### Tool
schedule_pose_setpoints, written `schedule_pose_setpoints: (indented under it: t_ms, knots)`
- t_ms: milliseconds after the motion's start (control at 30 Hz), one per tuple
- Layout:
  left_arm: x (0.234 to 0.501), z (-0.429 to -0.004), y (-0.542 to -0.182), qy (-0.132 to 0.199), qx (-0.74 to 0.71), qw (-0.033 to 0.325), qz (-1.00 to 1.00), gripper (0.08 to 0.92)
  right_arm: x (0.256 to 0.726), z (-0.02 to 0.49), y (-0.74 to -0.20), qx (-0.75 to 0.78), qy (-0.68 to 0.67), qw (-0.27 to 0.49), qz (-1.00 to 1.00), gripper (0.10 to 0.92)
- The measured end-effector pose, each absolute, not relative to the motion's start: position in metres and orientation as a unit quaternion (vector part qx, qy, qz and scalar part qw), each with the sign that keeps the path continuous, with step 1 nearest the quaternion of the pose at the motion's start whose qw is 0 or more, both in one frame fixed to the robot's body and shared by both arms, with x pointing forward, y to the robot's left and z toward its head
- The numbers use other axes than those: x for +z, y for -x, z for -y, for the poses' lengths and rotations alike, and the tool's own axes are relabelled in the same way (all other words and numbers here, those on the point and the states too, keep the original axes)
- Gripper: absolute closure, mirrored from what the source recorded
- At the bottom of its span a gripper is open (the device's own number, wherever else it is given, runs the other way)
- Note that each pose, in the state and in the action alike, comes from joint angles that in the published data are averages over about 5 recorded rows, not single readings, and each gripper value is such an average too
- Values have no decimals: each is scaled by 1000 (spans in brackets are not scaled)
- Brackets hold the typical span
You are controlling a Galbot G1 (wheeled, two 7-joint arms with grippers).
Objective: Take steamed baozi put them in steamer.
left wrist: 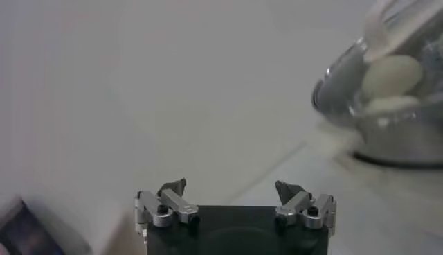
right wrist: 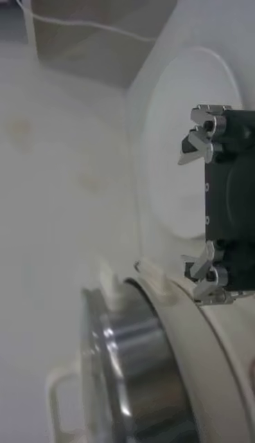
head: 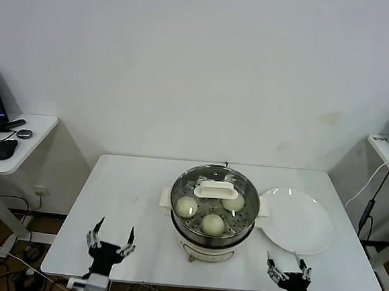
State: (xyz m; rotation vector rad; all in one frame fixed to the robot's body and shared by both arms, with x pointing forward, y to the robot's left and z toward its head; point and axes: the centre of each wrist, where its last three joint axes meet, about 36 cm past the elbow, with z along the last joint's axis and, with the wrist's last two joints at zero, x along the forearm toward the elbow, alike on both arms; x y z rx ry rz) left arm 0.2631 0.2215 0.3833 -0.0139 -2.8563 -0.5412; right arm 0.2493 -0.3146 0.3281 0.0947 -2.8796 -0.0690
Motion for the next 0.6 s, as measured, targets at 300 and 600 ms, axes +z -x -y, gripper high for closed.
schedule_pose_setpoints:
  t_ms: [300, 600]
  knots:
    - [371, -230, -230, -2, -94, 144, 985, 177, 335, 312, -235, 14, -62, 152, 986, 200]
    - [373, -230, -214, -8, -46, 151, 987, 177, 353, 309, -227, 35, -83, 163, 982, 200]
